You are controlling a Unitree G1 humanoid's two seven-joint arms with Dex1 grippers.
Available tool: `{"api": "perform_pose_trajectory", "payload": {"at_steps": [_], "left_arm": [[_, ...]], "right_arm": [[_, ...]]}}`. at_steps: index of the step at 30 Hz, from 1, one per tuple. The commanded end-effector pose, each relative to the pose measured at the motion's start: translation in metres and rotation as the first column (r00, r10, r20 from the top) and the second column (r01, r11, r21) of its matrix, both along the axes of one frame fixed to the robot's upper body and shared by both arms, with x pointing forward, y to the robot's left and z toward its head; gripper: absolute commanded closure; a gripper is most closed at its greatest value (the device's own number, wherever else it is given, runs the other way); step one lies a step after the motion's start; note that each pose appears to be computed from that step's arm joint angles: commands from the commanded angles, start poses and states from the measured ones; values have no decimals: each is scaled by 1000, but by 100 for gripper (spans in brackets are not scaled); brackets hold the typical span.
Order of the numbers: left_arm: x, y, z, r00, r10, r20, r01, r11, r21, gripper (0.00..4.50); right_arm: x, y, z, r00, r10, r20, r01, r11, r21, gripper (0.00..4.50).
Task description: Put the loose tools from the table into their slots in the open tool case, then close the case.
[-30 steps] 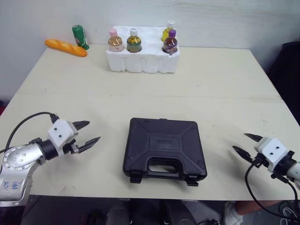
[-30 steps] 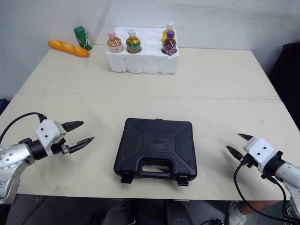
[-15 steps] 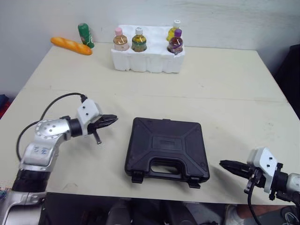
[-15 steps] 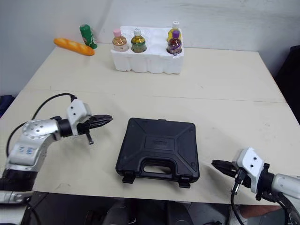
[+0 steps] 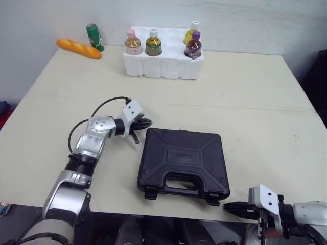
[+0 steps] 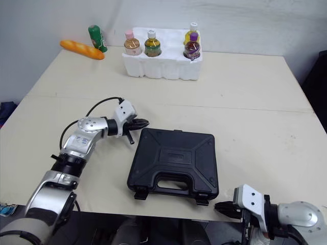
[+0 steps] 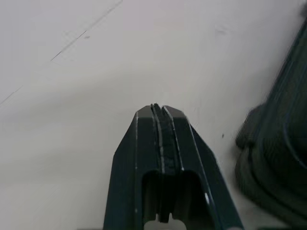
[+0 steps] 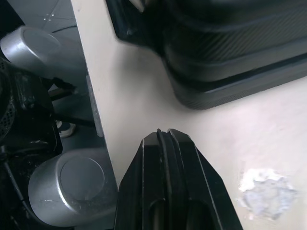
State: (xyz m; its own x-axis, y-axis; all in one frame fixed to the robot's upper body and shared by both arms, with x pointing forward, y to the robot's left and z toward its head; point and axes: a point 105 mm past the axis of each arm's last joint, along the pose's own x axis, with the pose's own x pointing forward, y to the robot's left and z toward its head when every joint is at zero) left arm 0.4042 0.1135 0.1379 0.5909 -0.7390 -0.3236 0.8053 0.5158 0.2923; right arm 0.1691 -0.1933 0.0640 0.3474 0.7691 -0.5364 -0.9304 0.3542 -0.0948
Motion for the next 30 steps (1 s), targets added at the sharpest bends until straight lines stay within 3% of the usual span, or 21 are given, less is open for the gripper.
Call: {"api": "perform_pose_trajectory", "payload": {"at_steps": [1, 5, 9, 12, 21, 24, 30], "left_arm": [[-2, -6, -6, 997, -82, 13, 81, 995, 50, 446], [-17, -6, -12, 981, -195, -12, 196, 977, 80, 446], [-26, 0, -19, 981, -192, -20, 193, 979, 70, 446], [-28, 11, -24, 992, -126, -10, 126, 988, 88, 446], [-64, 16, -20, 999, -48, 11, 49, 999, -13, 446], [-72, 9, -20, 1000, -24, -2, 24, 998, -67, 446], [-77, 16, -26, 998, 61, -7, -61, 997, -46, 446]], "right_arm": [[12, 1, -5, 998, -17, 62, 18, 1000, -10, 450], [22, 3, 1, 995, -40, 92, 36, 998, 44, 450], [38, -7, -1, 986, -69, 149, 69, 998, 5, 450], [63, -17, 6, 965, -174, 197, 167, 985, 52, 450], [105, -23, 16, 947, -157, 281, 157, 987, 23, 450], [113, -20, 15, 947, -150, 283, 147, 989, 31, 450], [107, -36, 19, 961, -140, 239, 149, 989, -21, 450]]}}
